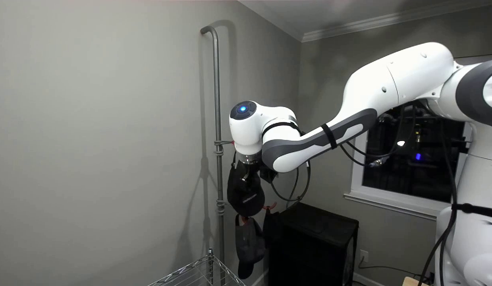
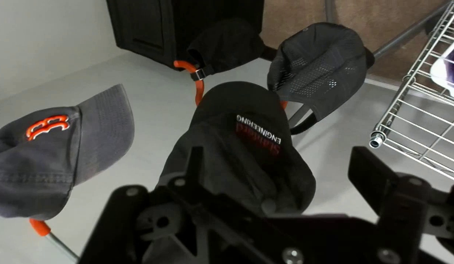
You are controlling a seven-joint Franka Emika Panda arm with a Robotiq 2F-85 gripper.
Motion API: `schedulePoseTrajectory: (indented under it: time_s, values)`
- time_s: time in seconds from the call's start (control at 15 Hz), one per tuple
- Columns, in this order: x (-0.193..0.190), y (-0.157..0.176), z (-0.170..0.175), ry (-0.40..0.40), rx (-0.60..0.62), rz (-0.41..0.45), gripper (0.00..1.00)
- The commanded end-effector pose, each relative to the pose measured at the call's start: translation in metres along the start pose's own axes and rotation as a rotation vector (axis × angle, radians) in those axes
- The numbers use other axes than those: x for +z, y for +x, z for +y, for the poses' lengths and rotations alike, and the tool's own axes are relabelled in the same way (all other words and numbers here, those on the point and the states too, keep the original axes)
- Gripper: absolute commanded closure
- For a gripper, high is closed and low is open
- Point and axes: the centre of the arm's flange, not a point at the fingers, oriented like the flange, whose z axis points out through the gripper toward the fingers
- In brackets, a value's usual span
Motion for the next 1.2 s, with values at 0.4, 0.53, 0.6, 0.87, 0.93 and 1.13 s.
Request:
schedulePoseTrajectory:
  time_s: [0.4,0.53,0.6,0.87,0.93,1.13]
  values:
    - [-0.007,-0.094,0.018,0.178,0.145,0.002,0.00]
    - [-0.013,-0.115,0.029,0.163,0.194,0.022,0.00]
    - [-0.016,-0.125,0.033,0.153,0.218,0.034,0.00]
    - [-0.023,-0.148,0.047,0.118,0.304,0.109,0.00]
    - [-0.024,-0.151,0.050,0.115,0.322,0.120,0.00]
    - [-0.025,-0.158,0.058,0.107,0.365,0.150,0.00]
